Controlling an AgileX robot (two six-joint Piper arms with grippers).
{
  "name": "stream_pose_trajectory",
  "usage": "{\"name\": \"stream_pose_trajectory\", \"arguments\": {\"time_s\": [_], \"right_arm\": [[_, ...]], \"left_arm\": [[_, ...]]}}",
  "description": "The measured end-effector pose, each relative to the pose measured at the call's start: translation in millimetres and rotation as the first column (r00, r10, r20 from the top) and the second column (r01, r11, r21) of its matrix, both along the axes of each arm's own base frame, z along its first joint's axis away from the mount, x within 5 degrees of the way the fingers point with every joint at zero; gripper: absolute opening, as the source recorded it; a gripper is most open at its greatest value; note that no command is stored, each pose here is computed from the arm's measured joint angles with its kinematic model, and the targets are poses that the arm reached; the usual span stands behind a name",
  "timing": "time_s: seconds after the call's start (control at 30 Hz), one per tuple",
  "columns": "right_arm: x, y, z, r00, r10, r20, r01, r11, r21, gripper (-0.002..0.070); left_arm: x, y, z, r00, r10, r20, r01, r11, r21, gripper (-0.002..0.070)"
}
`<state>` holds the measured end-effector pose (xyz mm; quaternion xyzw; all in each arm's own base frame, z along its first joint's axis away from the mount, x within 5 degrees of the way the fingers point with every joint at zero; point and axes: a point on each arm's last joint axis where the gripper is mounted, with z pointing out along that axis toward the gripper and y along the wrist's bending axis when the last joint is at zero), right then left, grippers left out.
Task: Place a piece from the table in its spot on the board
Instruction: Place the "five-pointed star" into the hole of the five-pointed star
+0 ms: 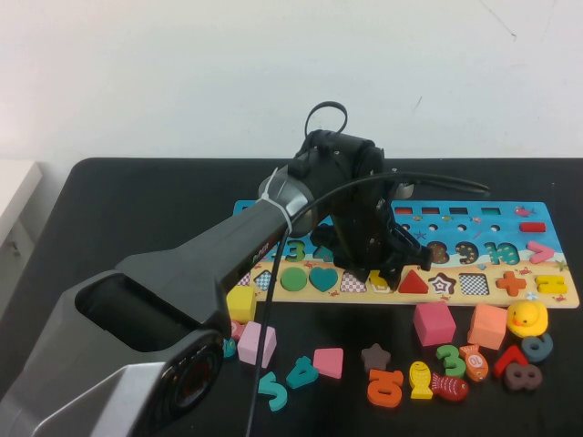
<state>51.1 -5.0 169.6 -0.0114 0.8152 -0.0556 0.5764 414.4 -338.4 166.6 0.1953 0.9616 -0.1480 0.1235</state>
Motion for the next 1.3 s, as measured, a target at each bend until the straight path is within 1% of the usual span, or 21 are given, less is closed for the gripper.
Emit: {"name": "stream_pose_trajectory", "arguments": {"time_s": [0.23,0.63,0.93,1.13,1.3], "right_arm": [[0.0,0.0,0.0,1.0,0.0,0.0,0.0,1.0,0.0,0.0018],[0.0,0.0,0.0,1.0,0.0,0.0,0.0,1.0,-0.001,0.0018],[0.0,0.0,0.0,1.0,0.0,0.0,0.0,1.0,-0.001,0.0018],[0.0,0.0,0.0,1.0,0.0,0.0,0.0,1.0,-0.001,0.0018],[0.0,0.0,0.0,1.0,0.0,0.0,0.0,1.0,-0.001,0.0018]], "left_arm": [[1.4,-0.8,-8.4,1.0,0.002,-0.003,-0.002,1.0,0.004,0.0309],[1.8,-1.6,-10.4,1.0,0.001,-0.01,-0.001,1.0,0.004,0.0309],[-0.9,0.1,-12.3,0.999,-0.033,-0.031,0.034,0.999,0.032,0.0309],[0.1,-1.0,-9.4,0.999,-0.044,-0.031,0.045,0.999,0.019,0.0312],[1.8,-4.7,-5.2,0.998,-0.056,-0.021,0.056,0.998,-0.012,0.0313]]}}
